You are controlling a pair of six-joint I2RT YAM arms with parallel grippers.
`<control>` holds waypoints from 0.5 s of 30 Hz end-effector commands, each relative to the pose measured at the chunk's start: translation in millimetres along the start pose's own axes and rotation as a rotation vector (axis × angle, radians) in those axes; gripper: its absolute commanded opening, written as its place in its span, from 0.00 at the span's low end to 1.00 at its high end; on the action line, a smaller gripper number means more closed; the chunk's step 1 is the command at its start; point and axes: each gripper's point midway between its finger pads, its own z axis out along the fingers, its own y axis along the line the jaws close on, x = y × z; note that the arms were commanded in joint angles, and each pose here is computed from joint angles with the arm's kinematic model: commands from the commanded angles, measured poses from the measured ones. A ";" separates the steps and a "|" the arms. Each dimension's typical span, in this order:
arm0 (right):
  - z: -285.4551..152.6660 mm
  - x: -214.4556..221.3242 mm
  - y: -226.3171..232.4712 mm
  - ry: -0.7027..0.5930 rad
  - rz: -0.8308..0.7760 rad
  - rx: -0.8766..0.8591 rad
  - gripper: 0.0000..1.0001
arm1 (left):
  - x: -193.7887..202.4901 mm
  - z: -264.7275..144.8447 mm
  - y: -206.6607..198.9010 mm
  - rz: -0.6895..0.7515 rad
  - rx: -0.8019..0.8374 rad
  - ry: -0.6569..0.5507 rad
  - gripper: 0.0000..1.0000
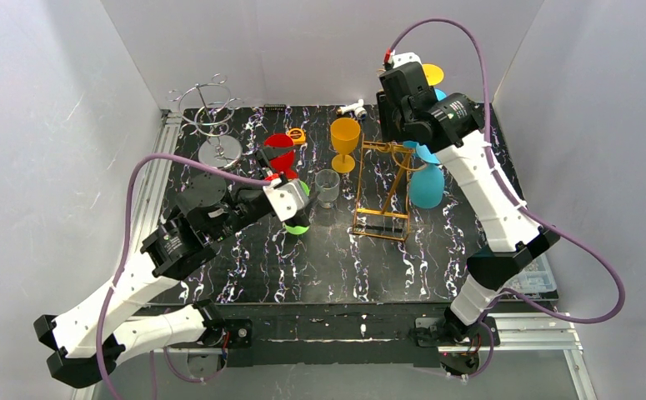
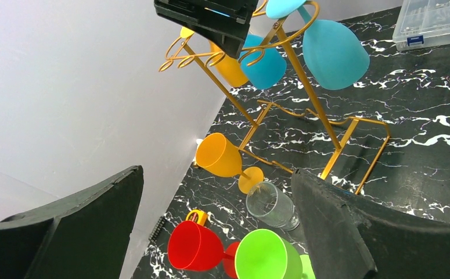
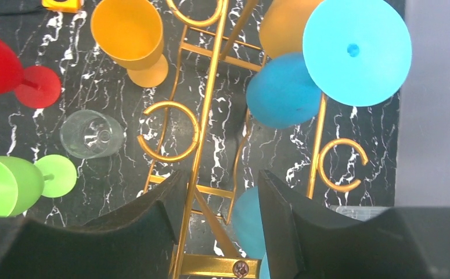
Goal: Place the wine glass upside down on the wine glass rack
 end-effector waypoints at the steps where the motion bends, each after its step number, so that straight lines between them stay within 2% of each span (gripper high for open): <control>1: -3.9 -13.3 10.8 -0.048 -0.024 -0.090 0.56 | -3.2 -4.9 4.1 0.000 -0.017 -0.015 0.98; 4: 1.5 -9.9 18.4 -0.028 -0.056 -0.137 0.51 | -3.4 -5.1 4.4 0.007 -0.019 -0.018 0.98; 7: 7.3 -5.6 19.3 -0.001 -0.080 -0.151 0.41 | -4.0 -6.2 5.4 0.011 -0.022 -0.020 0.98; 15: 13.3 -3.6 12.0 0.012 -0.133 -0.176 0.29 | -5.4 -6.7 6.7 0.019 -0.028 -0.029 0.98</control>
